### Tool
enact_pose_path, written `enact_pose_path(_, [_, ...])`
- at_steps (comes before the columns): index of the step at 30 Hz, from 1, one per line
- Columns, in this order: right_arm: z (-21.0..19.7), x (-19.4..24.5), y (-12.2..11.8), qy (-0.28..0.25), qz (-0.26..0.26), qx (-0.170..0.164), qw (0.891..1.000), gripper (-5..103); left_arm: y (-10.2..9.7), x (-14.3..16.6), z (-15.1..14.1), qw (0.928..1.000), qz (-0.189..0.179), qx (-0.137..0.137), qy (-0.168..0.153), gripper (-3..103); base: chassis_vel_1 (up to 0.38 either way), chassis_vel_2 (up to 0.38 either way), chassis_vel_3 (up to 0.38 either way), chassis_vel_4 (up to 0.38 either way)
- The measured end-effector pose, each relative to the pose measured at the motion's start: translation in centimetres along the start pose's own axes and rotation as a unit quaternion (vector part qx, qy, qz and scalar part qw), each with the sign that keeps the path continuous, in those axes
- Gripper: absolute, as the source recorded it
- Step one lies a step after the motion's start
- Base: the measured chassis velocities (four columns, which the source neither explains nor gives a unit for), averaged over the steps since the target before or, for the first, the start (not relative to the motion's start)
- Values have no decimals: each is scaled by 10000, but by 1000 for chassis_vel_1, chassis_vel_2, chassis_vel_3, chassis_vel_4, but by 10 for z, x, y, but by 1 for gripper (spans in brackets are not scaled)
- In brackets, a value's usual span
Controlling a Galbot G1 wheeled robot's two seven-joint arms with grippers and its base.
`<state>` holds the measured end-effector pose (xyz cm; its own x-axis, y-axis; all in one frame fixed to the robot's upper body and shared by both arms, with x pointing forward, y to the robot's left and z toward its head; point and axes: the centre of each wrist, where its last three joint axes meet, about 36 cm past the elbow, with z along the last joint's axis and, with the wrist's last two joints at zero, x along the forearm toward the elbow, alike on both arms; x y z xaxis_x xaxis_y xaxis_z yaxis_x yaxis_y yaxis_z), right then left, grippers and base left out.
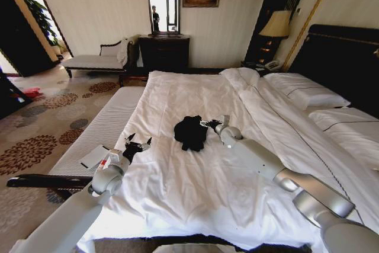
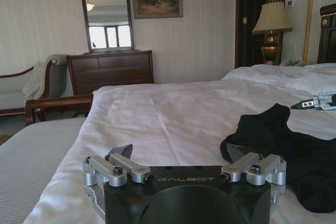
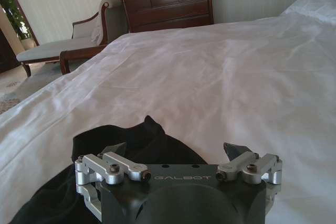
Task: Fold the clothes on the bed.
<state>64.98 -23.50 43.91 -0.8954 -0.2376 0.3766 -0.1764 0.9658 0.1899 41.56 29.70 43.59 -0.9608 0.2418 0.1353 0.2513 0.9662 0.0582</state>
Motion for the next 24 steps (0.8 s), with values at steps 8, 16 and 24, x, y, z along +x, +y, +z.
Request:
enact_pose_path(8, [-10,-17,14,38,-8,-253,9997,100,1,-2,3,10000,2,-16,33,100,0,0,0,0])
enact_pose_path(16, [4,-20,14,178,62,-132,9997,100,1,-2,4,10000,4,-17,26,100,0,0,0,0])
enact_pose_path(24, [12,-30,35,232,-32,-151,9996,100,2,-2,4,10000,8,-37,17,100,0,0,0,0])
